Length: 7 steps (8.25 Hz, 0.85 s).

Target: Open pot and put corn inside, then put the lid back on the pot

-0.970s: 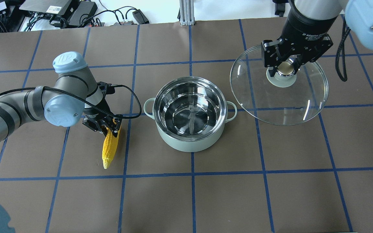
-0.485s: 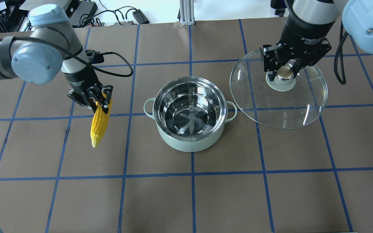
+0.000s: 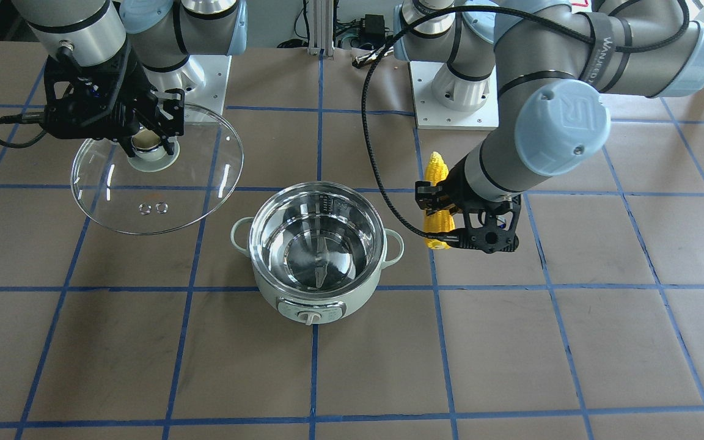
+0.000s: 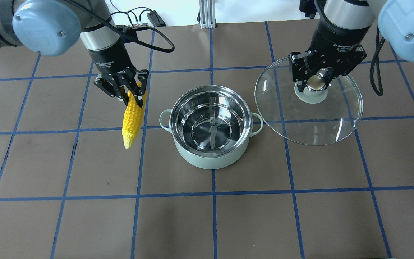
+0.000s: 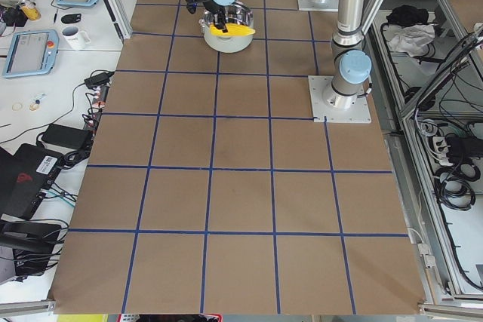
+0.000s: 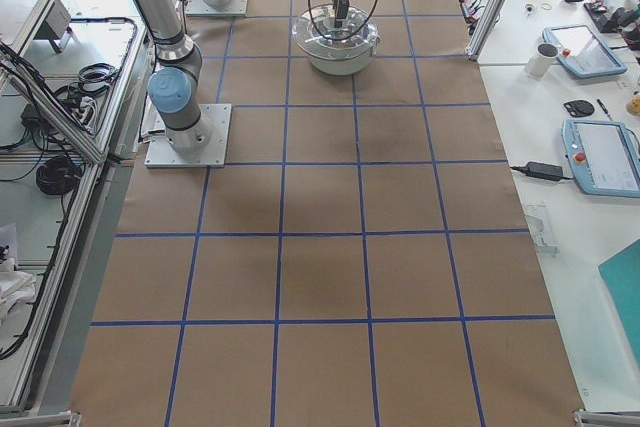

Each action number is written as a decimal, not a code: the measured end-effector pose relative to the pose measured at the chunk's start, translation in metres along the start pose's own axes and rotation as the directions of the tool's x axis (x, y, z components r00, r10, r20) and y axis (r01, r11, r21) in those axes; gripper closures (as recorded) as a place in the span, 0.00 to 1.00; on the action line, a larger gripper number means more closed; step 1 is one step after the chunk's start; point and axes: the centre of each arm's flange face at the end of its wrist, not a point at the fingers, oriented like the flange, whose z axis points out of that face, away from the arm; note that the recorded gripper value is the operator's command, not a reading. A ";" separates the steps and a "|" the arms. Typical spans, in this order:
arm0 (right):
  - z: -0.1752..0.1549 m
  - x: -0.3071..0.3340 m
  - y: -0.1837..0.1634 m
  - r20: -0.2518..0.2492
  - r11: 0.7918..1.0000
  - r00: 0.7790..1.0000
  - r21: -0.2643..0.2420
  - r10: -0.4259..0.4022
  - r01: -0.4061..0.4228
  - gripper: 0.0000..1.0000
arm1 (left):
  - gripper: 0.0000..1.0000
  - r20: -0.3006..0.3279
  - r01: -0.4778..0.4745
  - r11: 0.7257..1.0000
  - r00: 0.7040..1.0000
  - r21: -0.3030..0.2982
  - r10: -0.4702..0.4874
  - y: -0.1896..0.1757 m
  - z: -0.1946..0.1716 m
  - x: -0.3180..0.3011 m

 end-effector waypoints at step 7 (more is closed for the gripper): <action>0.001 0.007 0.003 -0.035 0.999 0.998 -0.020 -0.046 0.046 0.57 | 1.00 0.035 -0.032 0.997 0.999 0.074 0.029 -0.012 0.027 0.152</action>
